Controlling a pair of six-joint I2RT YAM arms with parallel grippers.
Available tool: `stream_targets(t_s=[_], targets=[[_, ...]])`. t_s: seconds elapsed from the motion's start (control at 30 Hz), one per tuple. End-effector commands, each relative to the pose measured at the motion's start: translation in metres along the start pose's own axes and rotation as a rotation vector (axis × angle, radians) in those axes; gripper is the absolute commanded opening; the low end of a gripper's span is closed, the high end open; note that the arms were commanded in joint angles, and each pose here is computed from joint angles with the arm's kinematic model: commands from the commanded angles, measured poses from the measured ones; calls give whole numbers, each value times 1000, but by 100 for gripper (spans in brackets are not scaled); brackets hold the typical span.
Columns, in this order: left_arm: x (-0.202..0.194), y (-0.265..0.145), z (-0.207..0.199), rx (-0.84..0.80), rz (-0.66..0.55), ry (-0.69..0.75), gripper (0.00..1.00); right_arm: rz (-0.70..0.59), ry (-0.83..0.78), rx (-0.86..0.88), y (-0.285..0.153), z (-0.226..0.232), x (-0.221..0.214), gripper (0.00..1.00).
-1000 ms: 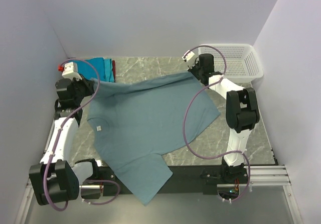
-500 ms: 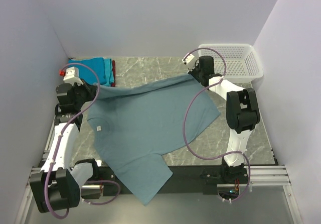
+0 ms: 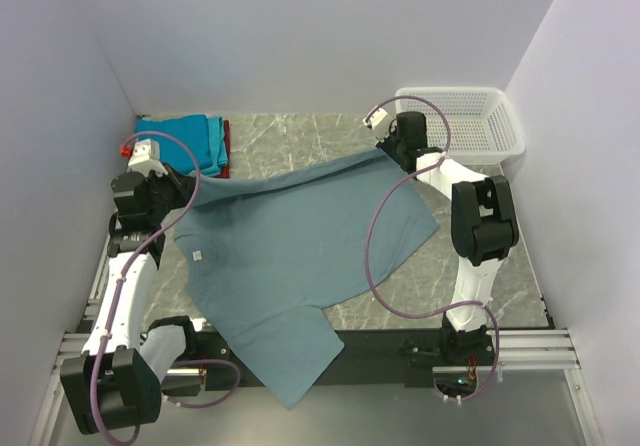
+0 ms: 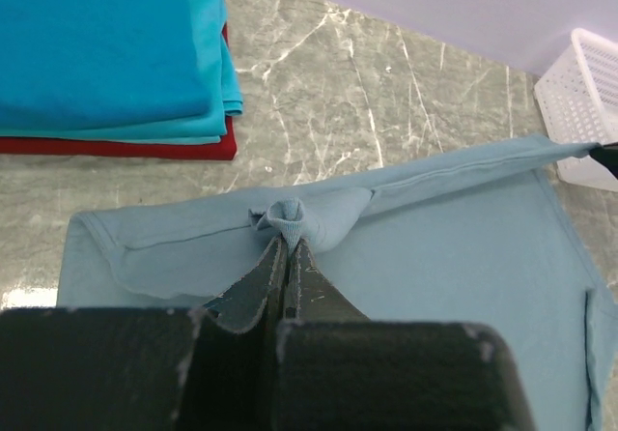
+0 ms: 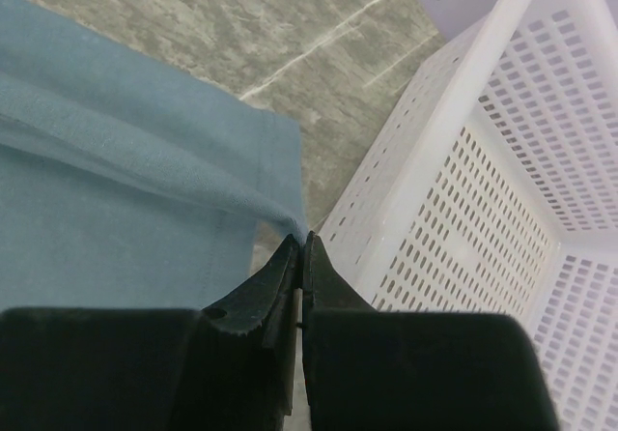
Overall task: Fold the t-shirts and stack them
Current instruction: Fold the tshirt
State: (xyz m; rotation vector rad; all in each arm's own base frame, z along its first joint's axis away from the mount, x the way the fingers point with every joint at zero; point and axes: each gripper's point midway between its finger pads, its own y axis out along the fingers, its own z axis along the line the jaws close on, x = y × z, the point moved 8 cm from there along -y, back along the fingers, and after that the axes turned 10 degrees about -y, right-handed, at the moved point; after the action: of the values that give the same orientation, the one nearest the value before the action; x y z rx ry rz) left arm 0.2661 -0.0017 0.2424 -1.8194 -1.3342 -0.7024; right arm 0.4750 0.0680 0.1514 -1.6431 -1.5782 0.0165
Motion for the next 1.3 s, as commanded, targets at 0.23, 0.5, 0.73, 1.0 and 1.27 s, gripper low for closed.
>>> stream_targets(t_s=[0.23,0.5,0.73,1.0,1.27], targets=[[-6,-13,-8,-64,21,-1,0,-3,-25,-106,-22,-21,2,1],[-18,-19,-6,-70,65,7,1,-6,-18,-90,-46,-14,-7,52],[-23,-21,-6,-95,93,5,0,-74,35,-57,-74,-20,0,61],[-31,-22,-6,-101,140,-12,0,-195,111,55,-99,-12,19,61],[-40,-26,-6,-101,185,-25,1,-249,134,100,-113,-10,27,61]])
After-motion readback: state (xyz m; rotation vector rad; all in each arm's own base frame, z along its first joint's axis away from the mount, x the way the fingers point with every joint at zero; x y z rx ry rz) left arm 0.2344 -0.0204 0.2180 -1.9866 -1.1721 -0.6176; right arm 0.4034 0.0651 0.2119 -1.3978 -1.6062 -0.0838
